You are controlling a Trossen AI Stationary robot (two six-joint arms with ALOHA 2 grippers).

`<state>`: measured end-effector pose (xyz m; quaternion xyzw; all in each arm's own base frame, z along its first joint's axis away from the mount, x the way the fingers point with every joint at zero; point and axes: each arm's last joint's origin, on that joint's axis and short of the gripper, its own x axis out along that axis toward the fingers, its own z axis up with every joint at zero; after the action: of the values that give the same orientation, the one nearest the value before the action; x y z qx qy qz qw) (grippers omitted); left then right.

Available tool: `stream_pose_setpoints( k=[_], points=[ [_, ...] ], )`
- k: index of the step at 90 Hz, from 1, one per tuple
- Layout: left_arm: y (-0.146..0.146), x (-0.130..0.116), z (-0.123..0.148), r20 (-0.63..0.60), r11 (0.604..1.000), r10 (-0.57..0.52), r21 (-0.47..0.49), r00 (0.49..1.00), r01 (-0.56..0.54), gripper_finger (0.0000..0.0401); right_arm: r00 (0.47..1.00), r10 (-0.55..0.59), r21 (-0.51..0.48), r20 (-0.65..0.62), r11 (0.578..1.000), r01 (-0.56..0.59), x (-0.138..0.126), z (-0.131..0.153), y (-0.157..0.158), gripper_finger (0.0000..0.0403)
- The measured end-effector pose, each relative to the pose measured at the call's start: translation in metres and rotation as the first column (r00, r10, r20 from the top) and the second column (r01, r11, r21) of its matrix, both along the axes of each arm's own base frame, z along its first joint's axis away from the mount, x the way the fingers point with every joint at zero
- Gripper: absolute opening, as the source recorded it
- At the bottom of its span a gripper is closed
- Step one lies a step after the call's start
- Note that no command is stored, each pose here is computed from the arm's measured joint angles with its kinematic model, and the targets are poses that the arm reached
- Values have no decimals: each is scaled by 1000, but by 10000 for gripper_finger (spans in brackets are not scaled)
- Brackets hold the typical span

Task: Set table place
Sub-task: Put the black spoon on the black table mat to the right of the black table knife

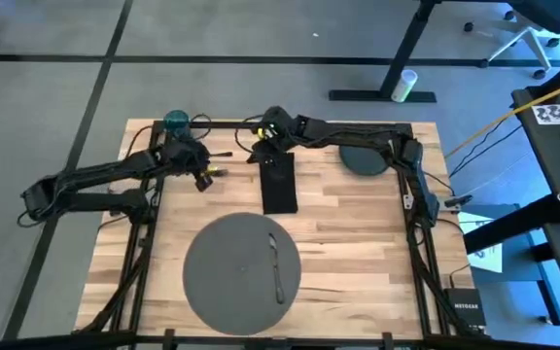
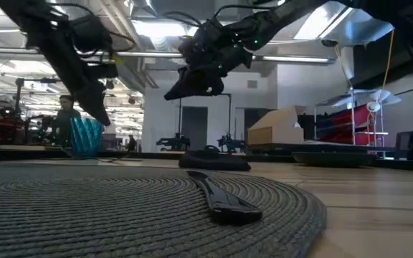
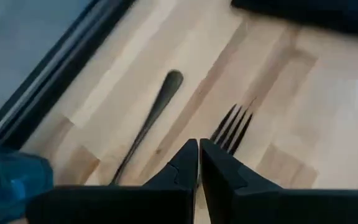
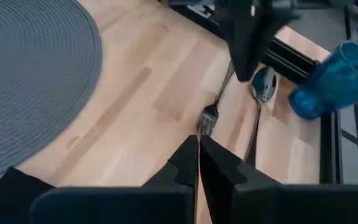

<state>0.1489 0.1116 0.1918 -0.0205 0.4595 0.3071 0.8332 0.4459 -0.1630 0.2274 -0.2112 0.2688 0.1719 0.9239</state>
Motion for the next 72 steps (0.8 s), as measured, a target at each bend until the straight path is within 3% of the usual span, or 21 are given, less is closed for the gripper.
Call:
stream_pose_setpoints(
  k=[15, 36, 54, 72],
  points=[
    [22, 8, -4, -147, 997, -42, -73, 988, 32, 0, 999, 20, -8, -30, 1000, -20, -2, -1, 1, 32],
    [46, 16, -18, -340, 977, -160, -191, 927, 99, 0, 994, 50, -12, -93, 999, -51, -6, 4, 3, 74],
    [64, 17, -30, -416, 958, -240, -245, 877, 146, 0, 993, 52, -10, -102, 999, -53, -7, 4, 3, 81],
    [84, 11, -43, -455, 949, -246, -291, 856, 119, 0, 993, 61, -19, -103, 998, -64, -7, 4, 3, 81]
  ],
)
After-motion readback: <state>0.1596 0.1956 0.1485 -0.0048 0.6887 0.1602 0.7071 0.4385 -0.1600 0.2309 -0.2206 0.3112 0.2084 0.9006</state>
